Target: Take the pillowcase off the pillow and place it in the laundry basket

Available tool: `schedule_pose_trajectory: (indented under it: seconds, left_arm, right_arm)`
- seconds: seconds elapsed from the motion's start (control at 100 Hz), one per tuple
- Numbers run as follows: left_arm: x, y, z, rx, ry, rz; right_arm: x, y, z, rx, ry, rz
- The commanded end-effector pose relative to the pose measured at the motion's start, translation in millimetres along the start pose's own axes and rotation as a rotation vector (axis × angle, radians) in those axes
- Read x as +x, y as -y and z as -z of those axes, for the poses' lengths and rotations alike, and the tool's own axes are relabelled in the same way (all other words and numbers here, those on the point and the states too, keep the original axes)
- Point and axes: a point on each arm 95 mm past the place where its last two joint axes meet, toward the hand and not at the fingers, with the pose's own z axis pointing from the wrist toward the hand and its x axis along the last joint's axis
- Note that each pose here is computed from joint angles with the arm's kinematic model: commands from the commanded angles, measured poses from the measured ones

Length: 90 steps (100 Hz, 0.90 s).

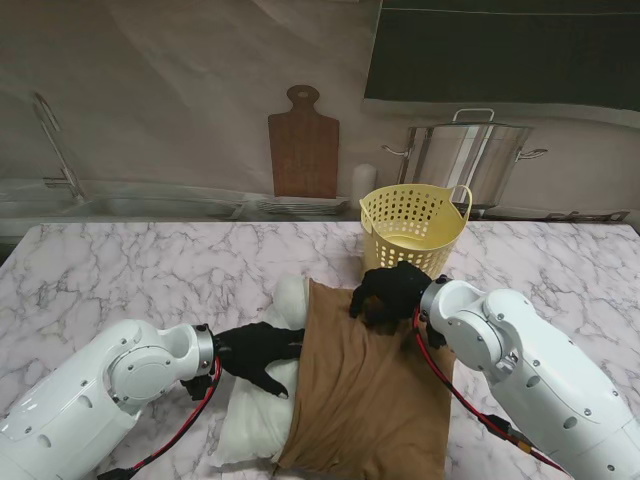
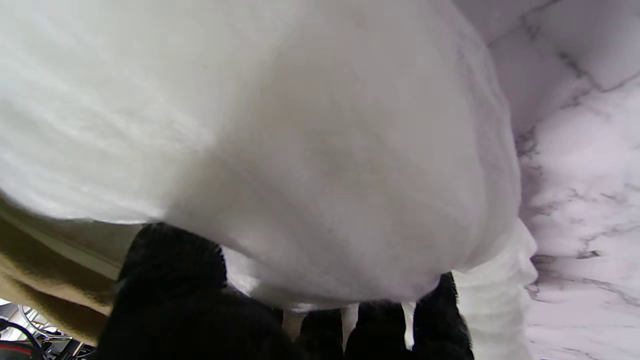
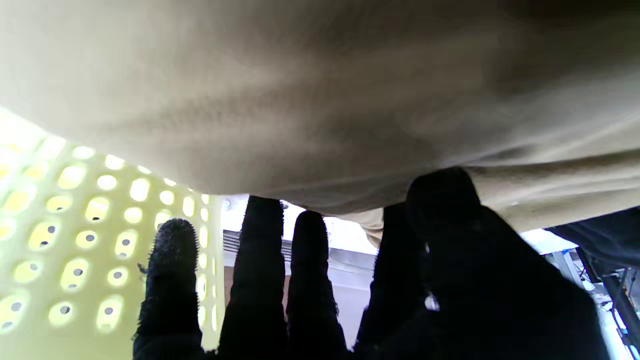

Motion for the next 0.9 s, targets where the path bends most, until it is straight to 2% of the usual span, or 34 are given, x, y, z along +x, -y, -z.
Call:
schedule_pose_trajectory:
  seconds: [0.0, 0.26, 0.64, 0.89]
  left_arm:
    - [-4.6, -26.5, -1.5, -0.097, 0.018, 0.027]
    - [-8.7, -27.9, 0.4, -0.151, 0.058, 0.039]
    - [-11.3, -29.7, 3.2, -0.187, 0.089, 0.055]
    - [-13.2, -30.4, 5.4, -0.211, 0.112, 0.066]
  right_arm:
    - [-4.5, 14.0, 0.2, 0.024, 0.002, 0.006]
    - [-21.6, 33.2, 22.5, 0.023, 0.04, -0.024]
    - [-45.9, 62.5, 67.8, 0.083, 0.176, 0.02]
    - [-50.7, 77.0, 95.0, 0.098, 0.246, 0.022]
